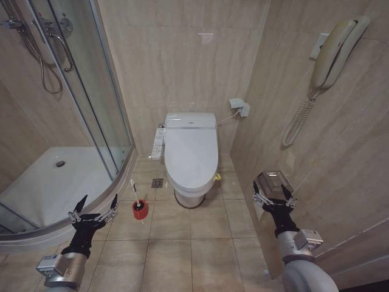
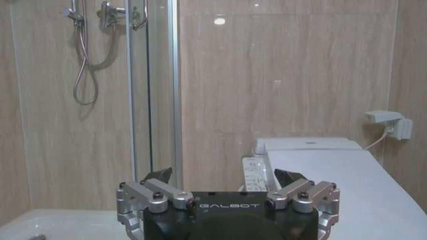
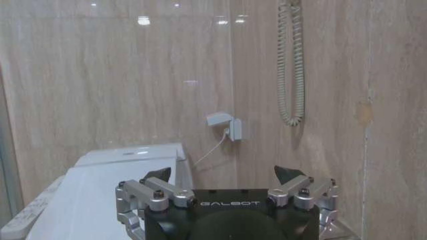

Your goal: Open the toilet lid, clean the toilet bowl with a toilet brush, close the toilet lid, and flush.

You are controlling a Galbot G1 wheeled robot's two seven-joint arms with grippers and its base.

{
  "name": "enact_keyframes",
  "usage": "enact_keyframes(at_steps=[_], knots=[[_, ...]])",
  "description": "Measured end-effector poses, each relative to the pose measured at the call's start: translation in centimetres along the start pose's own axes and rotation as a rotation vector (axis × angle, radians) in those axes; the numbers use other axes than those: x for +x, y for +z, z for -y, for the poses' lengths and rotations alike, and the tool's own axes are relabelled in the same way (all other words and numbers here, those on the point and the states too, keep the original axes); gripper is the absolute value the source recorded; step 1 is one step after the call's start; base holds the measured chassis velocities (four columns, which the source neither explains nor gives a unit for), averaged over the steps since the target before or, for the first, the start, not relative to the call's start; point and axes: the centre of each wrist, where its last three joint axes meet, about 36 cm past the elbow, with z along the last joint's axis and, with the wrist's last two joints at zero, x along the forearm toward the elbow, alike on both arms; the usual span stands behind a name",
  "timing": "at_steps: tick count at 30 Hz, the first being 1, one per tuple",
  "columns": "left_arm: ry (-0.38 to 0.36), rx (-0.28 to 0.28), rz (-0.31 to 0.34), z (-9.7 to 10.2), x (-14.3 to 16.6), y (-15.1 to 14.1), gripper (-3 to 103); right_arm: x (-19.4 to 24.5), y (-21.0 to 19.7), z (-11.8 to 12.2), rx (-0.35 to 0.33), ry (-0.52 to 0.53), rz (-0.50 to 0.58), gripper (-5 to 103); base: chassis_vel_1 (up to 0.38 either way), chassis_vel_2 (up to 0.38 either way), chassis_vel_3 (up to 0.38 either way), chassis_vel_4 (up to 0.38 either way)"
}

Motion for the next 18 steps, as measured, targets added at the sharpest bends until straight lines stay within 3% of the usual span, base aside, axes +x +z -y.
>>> enact_keyframes(at_steps=[18], knots=[[0.000,0.000,0.000,0.00,0.00,0.00,100,0.00,0.00,0.00,0.000,0.000,0.000,100,0.000,0.000,0.000,0.000]])
